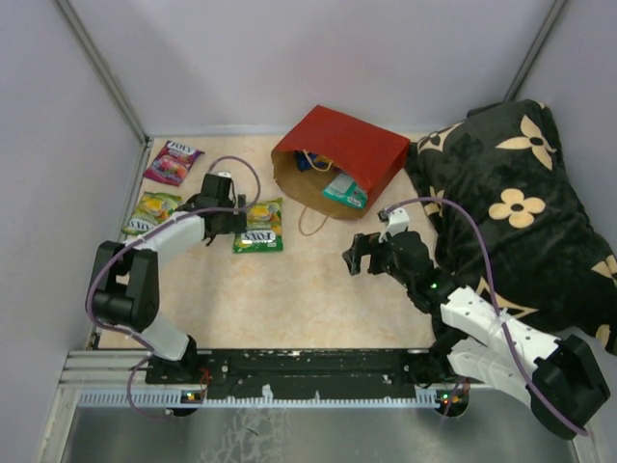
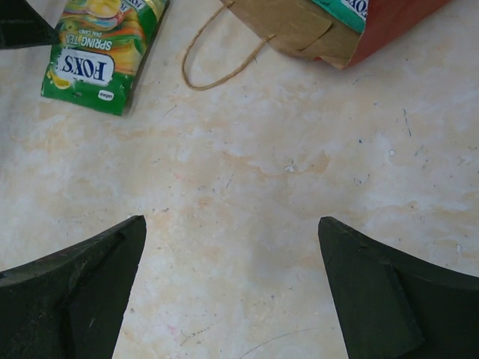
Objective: Take the snacks out of the paper bag
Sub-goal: Place the snack at the center of the board.
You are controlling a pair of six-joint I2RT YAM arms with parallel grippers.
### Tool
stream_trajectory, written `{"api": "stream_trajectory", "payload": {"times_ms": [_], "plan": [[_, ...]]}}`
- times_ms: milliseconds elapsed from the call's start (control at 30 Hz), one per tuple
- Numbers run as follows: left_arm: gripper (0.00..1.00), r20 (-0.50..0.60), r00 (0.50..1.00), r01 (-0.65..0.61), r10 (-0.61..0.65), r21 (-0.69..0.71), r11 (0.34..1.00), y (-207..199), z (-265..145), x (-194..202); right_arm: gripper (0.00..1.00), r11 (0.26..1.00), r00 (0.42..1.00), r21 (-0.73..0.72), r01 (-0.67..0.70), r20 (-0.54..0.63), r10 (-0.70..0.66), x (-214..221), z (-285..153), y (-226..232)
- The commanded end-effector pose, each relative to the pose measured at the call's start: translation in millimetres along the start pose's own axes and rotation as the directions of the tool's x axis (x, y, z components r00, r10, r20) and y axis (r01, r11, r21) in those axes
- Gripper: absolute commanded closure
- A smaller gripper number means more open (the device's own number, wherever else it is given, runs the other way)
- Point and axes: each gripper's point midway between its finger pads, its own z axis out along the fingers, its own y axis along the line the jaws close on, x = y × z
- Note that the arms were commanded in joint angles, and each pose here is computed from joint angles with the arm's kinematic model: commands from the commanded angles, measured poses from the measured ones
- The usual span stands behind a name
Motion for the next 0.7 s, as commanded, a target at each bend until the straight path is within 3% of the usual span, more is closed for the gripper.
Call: {"api": "stream_trajectory", "payload": {"times_ms": [0,100,167,267,367,467,667], "plan": [[0.0,-0.01,0.999,0.03,-0.037,-0.378,0.925,71.3,-10.6,-22.4,0.01,0.999,0.998,-0.046,-0.009,0.056,0.012,-12.0,-1.7,9.1],[0.0,0.042,0.998,0.051,-0.038,-0.375,0.925,59.3,-17.3,-50.0,0.01,0.999,0.999,-0.047,-0.006,0.053,0.009,-12.2,-3.3,9.3],[0.0,0.089,0.996,0.012,0.013,-0.277,0.961,20.0,-19.0,-60.8,0.01,0.999,0.998,-0.042,-0.007,0.058,0.01,-13.1,-4.0,8.3],[0.0,0.115,0.992,-0.049,0.059,-0.086,0.995,-49.7,-13.2,-50.6,0.01,0.999,0.998,-0.038,-0.008,0.063,0.01,-13.1,-3.5,7.5],[0.0,0.088,0.996,-0.032,0.027,0.048,0.998,-85.7,2.5,-26.9,0.01,0.999,0.998,-0.035,-0.008,0.055,0.009,-12.2,-2.6,7.2],[0.0,0.049,0.999,-0.004,0.001,0.064,0.998,-91.2,21.9,-5.6,0.01,0.999,0.999,-0.036,-0.007,0.051,0.009,-10.7,-3.2,7.2],[0.0,0.004,1.0,-0.025,0.026,-0.067,0.997,-70.1,41.7,13.1,0.01,1.0,0.998,-0.029,-0.008,0.058,0.01,-10.3,-4.4,4.9]]}}
